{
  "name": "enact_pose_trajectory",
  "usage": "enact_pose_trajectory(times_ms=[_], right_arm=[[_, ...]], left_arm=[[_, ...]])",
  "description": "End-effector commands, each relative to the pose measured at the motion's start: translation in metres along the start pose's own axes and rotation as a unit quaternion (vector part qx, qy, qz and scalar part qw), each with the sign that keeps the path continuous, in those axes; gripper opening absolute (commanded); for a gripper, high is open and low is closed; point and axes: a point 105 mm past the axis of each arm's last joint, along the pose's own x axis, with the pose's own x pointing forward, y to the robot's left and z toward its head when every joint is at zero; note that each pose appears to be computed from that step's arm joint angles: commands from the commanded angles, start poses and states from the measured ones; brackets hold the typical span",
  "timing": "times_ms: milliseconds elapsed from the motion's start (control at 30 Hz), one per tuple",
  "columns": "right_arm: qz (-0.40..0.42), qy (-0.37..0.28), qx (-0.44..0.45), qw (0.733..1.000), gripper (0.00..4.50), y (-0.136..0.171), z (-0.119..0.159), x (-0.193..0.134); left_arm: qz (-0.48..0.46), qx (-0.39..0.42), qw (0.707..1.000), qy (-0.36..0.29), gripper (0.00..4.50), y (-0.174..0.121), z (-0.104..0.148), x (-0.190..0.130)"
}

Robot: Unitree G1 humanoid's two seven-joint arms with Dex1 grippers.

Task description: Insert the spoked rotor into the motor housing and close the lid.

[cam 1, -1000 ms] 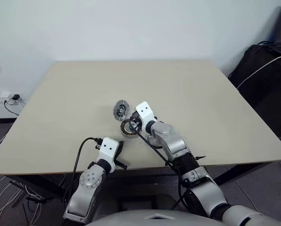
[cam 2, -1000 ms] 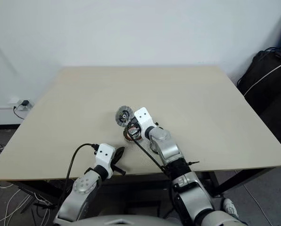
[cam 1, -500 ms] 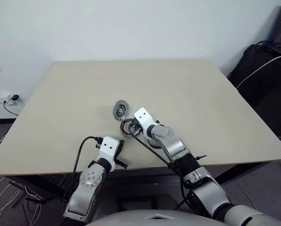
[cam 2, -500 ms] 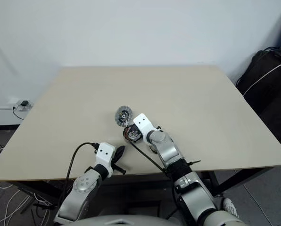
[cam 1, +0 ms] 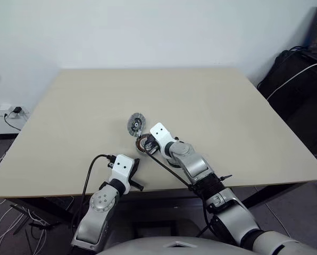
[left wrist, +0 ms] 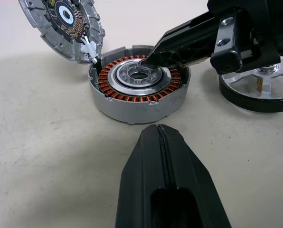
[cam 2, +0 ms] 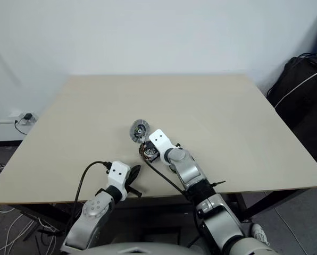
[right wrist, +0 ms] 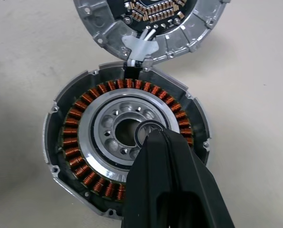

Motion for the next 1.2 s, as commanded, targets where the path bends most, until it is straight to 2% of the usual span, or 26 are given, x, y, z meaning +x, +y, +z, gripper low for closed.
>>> enact_pose_trajectory(times_ms=[33,367,667,1200], right_arm=[[0.008,-0.016,-0.004,1.000,0.02,0.004,0.012,0.000],[0.032,-0.017,-0.014,0.999,0.02,0.019,0.015,0.004],[0.019,-0.059,-0.001,0.998,0.02,0.011,0.028,0.002],[0.031,-0.033,-0.006,0.999,0.02,0.010,0.018,0.004]], left_arm=[[0.001,0.002,1.000,-0.021,0.00,0.002,0.012,0.000],[0.007,-0.001,1.000,-0.021,0.00,0.003,0.011,-0.001],[0.007,-0.005,1.000,-0.020,0.00,0.001,0.009,-0.001],[0.007,-0.004,1.000,-0.021,0.00,0.002,0.011,-0.001]])
